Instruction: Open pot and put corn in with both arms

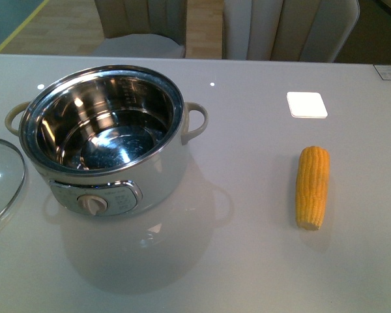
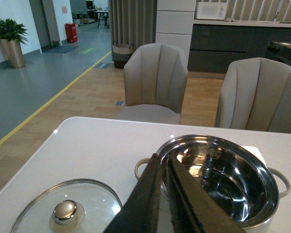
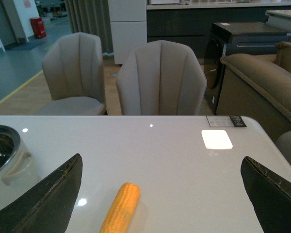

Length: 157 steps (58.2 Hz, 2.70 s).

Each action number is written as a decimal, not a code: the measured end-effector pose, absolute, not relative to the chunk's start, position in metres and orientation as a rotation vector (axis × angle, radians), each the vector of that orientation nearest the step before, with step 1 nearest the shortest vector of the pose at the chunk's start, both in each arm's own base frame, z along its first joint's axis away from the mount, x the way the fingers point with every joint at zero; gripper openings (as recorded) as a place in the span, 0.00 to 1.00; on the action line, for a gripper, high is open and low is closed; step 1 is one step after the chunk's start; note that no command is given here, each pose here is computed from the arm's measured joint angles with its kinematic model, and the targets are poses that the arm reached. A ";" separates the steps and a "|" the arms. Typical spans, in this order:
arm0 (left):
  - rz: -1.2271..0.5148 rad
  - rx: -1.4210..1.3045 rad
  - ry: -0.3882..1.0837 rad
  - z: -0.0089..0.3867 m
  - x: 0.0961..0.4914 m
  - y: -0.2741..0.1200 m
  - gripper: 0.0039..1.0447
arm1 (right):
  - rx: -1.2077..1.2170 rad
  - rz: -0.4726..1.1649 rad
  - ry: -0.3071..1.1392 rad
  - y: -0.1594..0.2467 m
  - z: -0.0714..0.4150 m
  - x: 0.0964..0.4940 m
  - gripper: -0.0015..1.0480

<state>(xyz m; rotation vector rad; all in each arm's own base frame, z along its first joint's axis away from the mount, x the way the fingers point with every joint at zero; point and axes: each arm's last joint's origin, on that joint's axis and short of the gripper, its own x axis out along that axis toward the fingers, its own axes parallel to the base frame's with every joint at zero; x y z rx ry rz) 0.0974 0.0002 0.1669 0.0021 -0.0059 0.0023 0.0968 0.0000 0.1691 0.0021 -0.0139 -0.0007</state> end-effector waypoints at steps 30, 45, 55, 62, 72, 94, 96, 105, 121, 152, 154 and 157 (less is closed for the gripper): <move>0.002 0.002 -0.006 0.167 0.097 0.000 0.93 | 0.002 -0.001 -0.014 0.000 0.169 0.097 0.92; 0.003 0.002 -0.006 0.167 0.097 0.000 0.93 | 0.163 -0.104 0.680 -0.003 0.155 0.116 0.92; 0.002 0.002 -0.006 0.167 0.097 0.000 0.93 | 0.170 -0.077 0.673 0.000 0.154 0.159 0.92; 0.002 0.002 -0.006 0.167 0.097 0.000 0.93 | 0.157 -0.041 0.700 0.009 0.137 0.197 0.92; 0.002 0.002 -0.006 0.167 0.097 0.000 0.93 | 0.151 -0.034 0.753 0.023 0.101 0.249 0.92; 0.002 0.002 -0.006 0.167 0.097 0.000 0.93 | 0.176 -0.085 0.900 0.059 0.035 0.318 0.92; 0.002 0.002 -0.006 0.167 0.097 0.000 0.93 | 0.178 -0.089 0.905 0.060 0.031 0.322 0.92; 0.002 0.002 -0.006 0.167 0.097 0.000 0.93 | 0.170 -0.109 0.912 0.062 0.021 0.337 0.92; 0.002 0.002 -0.006 0.167 0.097 0.000 0.93 | 0.174 -0.112 0.924 0.062 0.005 0.350 0.92; 0.002 0.002 -0.006 0.167 0.097 0.000 0.93 | 0.127 -0.015 1.034 0.069 0.005 0.329 0.29; 0.002 0.002 -0.006 0.167 0.097 0.000 0.93 | 0.135 0.000 1.023 0.068 0.013 0.327 0.28; 0.002 0.002 -0.006 0.167 0.097 0.000 0.93 | 0.148 0.021 1.002 0.068 0.024 0.324 0.26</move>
